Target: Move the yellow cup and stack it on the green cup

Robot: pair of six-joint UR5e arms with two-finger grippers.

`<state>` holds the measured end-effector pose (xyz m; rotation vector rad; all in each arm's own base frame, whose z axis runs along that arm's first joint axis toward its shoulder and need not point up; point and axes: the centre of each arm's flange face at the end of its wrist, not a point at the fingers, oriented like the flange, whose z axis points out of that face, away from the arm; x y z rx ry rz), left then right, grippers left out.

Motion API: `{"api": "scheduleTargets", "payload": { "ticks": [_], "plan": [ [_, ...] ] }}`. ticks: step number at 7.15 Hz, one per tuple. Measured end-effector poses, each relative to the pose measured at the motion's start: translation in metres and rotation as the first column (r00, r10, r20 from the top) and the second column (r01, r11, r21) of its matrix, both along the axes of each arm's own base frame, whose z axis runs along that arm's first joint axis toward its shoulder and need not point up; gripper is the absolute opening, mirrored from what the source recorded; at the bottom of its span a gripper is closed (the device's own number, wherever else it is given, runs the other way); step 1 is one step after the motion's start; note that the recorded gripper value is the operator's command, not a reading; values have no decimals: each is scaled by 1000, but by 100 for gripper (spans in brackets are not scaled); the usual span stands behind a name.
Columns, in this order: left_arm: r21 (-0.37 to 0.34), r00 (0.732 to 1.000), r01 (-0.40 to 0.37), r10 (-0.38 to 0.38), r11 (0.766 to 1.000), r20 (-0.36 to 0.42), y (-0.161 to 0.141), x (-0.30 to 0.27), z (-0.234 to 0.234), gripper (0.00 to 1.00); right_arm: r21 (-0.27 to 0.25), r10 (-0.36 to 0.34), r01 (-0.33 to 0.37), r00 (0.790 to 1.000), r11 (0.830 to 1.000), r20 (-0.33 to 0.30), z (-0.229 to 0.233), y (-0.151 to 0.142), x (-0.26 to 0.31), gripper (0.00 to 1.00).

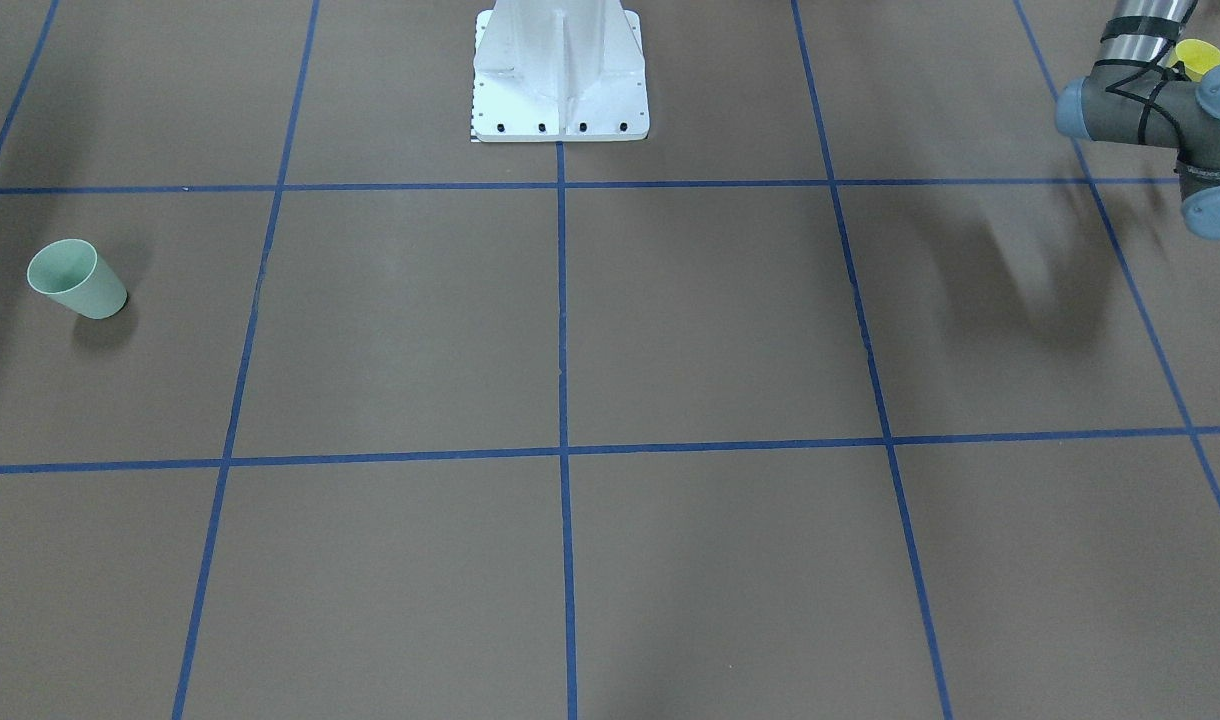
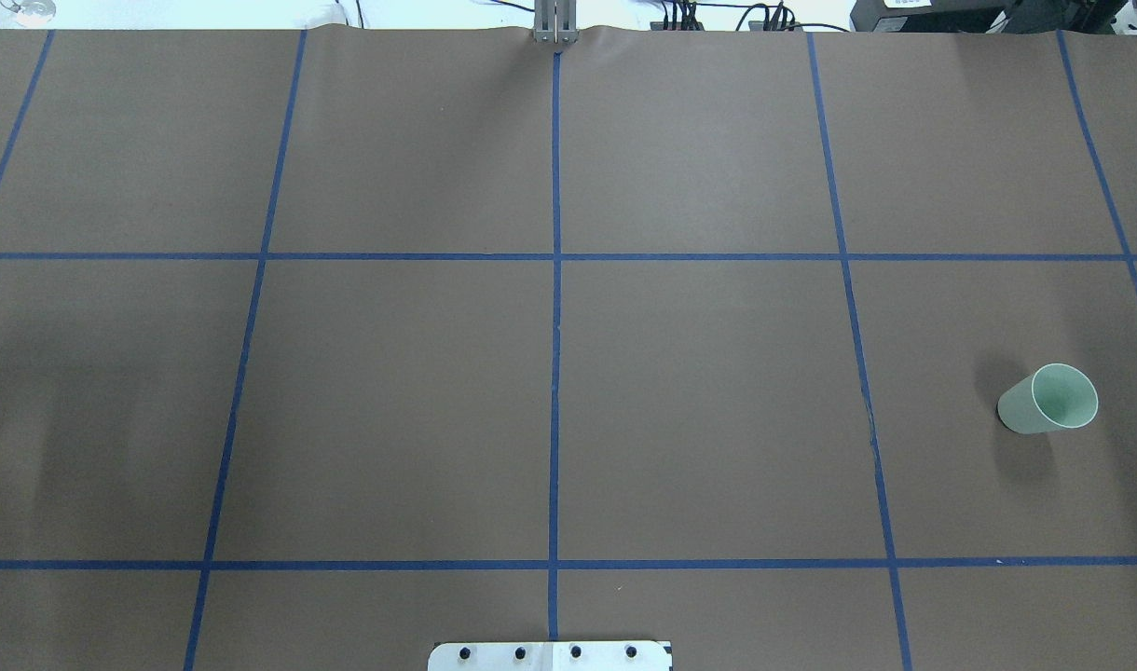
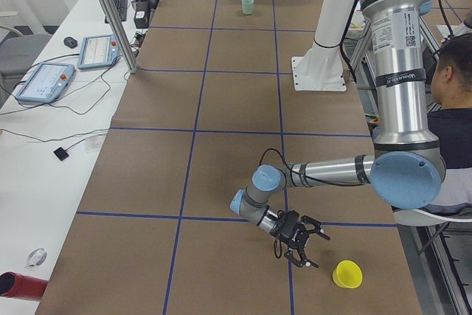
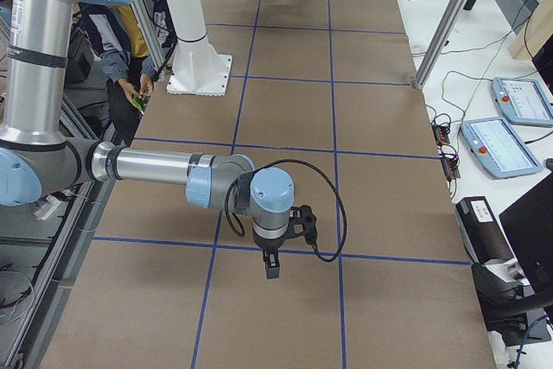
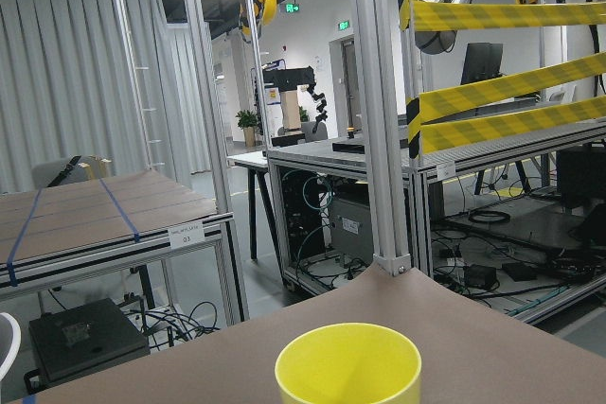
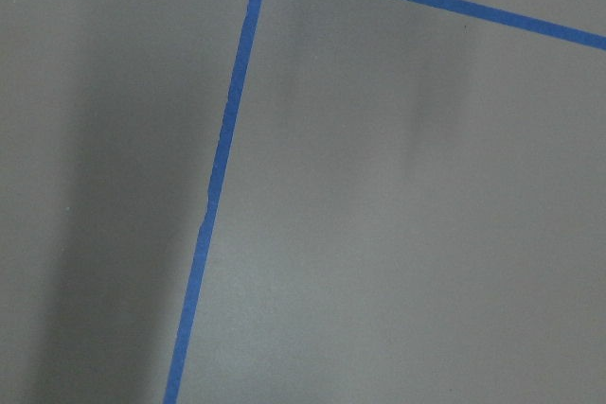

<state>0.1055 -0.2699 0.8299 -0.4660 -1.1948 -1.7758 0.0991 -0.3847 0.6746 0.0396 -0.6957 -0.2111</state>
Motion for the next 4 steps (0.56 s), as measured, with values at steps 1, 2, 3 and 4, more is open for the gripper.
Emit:
{"api": "scheduleTargets", "payload": {
  "ticks": [1, 2, 3, 4],
  "plan": [
    [9, 1000, -5, 5, 1000, -8, 2, 1, 10, 100, 1, 0, 0, 1000, 1000, 0, 0, 0, 0, 100],
    [11, 1000, -4, 5, 1000, -13, 6, 0, 25, 100, 1, 0, 0, 1000, 1000, 0, -1, 0, 0, 100],
    [4, 1000, 6, -5, 1000, -18, 12, -2, 39, 100, 3, -1, 1, 1000, 1000, 0, -1, 0, 0, 100],
    [-11, 1000, 22, -23, 1000, -20, 18, -3, 48, 100, 4, -1, 1, 1000, 1000, 0, -2, -1, 0, 100]
  ]
}}
